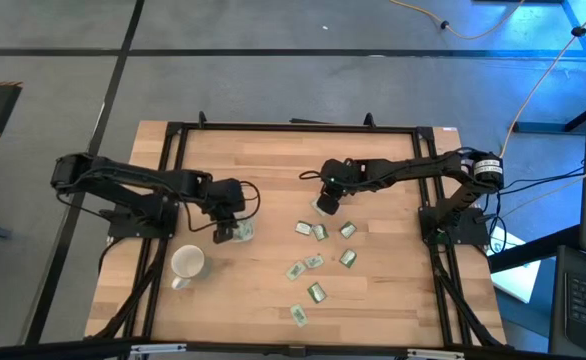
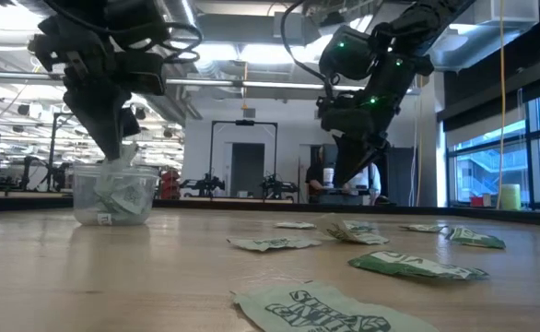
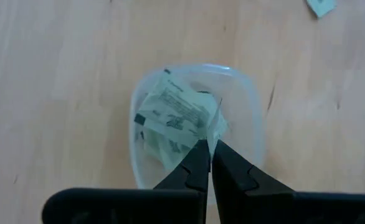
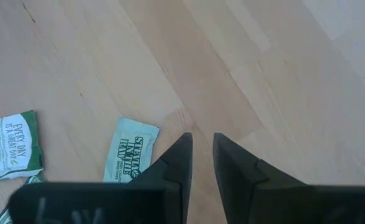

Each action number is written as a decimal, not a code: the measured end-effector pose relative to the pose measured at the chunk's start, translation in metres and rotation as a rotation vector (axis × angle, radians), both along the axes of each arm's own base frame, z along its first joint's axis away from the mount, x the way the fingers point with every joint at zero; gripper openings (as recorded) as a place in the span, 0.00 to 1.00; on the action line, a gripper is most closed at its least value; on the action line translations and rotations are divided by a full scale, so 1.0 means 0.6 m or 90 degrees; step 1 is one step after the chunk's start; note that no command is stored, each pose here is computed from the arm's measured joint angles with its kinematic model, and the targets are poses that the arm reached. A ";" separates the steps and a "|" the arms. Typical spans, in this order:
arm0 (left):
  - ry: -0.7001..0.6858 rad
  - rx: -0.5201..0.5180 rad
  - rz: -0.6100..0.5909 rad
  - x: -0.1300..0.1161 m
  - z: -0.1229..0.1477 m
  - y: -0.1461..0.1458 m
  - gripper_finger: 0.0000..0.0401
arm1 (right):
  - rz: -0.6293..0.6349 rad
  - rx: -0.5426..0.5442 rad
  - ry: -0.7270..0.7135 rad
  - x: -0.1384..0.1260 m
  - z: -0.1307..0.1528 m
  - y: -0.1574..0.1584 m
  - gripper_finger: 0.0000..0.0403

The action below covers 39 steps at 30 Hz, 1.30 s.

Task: Pick and place Stevia / Truvia into bins
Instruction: Put the green stevia packet into the transparent container

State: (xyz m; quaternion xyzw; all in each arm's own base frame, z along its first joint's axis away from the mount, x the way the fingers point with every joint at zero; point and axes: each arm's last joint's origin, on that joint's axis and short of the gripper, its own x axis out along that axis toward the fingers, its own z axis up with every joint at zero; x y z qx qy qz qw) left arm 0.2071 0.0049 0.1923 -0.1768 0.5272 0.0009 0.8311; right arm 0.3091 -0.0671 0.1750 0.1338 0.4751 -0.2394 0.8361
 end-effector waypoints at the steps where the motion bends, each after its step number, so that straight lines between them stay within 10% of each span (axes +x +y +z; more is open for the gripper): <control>1: 0.001 0.001 0.000 0.001 -0.001 0.002 0.02 | 0.000 0.000 0.000 0.000 0.000 0.000 0.17; 24: 0.035 0.032 -0.005 0.003 0.022 0.016 0.19 | 0.000 -0.007 -0.048 0.010 0.006 -0.002 0.17; 39: -0.113 0.172 -0.053 -0.011 0.107 0.030 0.19 | -0.006 0.145 -0.008 -0.003 -0.004 0.013 0.17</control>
